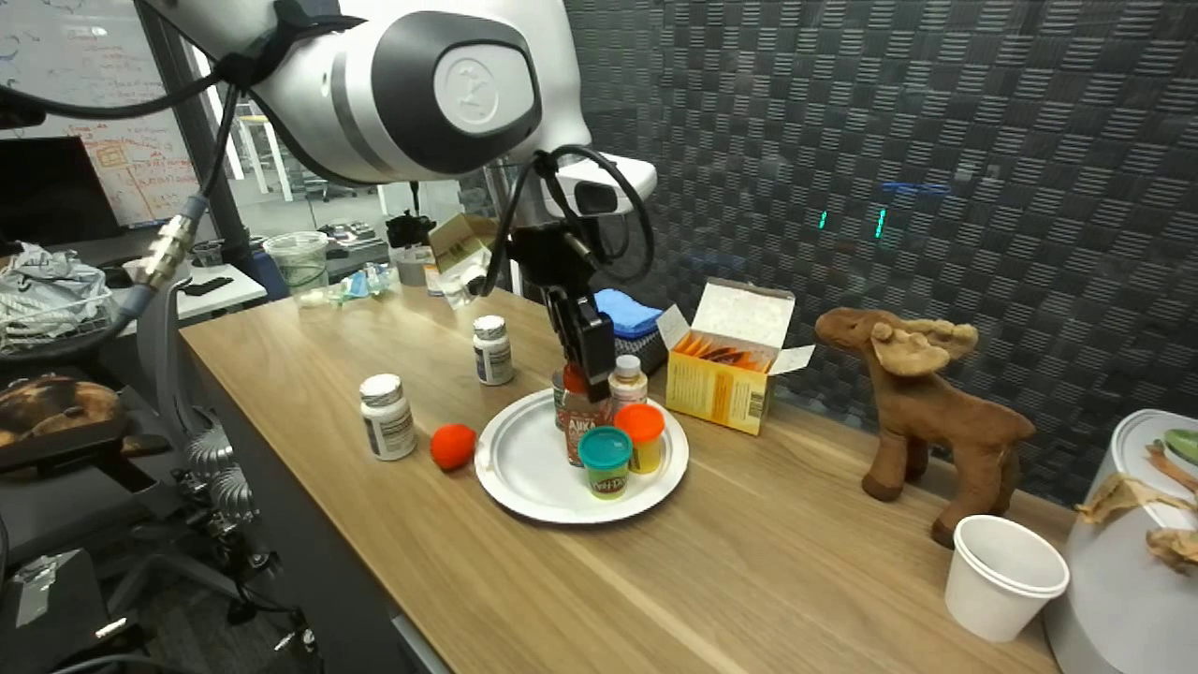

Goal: Put the bottles on the tray

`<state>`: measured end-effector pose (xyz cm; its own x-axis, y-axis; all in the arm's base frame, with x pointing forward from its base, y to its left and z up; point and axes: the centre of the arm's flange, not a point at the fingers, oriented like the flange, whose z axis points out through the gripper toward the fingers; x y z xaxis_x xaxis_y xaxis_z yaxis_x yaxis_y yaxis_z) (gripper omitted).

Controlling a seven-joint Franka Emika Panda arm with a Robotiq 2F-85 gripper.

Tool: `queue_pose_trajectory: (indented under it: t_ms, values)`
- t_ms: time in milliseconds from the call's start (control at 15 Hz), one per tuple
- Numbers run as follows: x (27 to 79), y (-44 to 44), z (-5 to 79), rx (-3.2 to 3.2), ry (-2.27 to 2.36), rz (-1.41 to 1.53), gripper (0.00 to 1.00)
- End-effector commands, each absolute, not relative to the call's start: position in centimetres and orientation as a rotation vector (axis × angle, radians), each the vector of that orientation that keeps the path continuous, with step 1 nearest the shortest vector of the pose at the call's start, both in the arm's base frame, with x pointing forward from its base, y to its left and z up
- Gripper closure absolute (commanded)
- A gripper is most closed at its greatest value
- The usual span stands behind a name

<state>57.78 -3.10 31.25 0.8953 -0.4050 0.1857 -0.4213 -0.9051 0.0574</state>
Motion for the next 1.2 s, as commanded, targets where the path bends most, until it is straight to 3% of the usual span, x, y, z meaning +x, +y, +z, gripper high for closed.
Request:
queue_pose_trajectory:
  t_ms: [0, 67, 133, 400, 800, 1133]
  values:
    - [58.6, -2.6, 31.4, 2.968, -0.669, 0.262, 0.53]
    - [58.5, -2.6, 31.8, 2.965, -0.658, 0.261, 0.25]
    - [58.3, -2.5, 32.2, 2.964, -0.652, 0.264, 0.25]
    - [56.7, -1.1, 36.1, 2.927, -0.637, 0.191, 0.00]
    - [56.2, 6.8, 40.1, 3.032, -0.346, 0.322, 0.00]
    - [57.0, 13.8, 37.6, 3.100, -0.201, 0.294, 0.00]
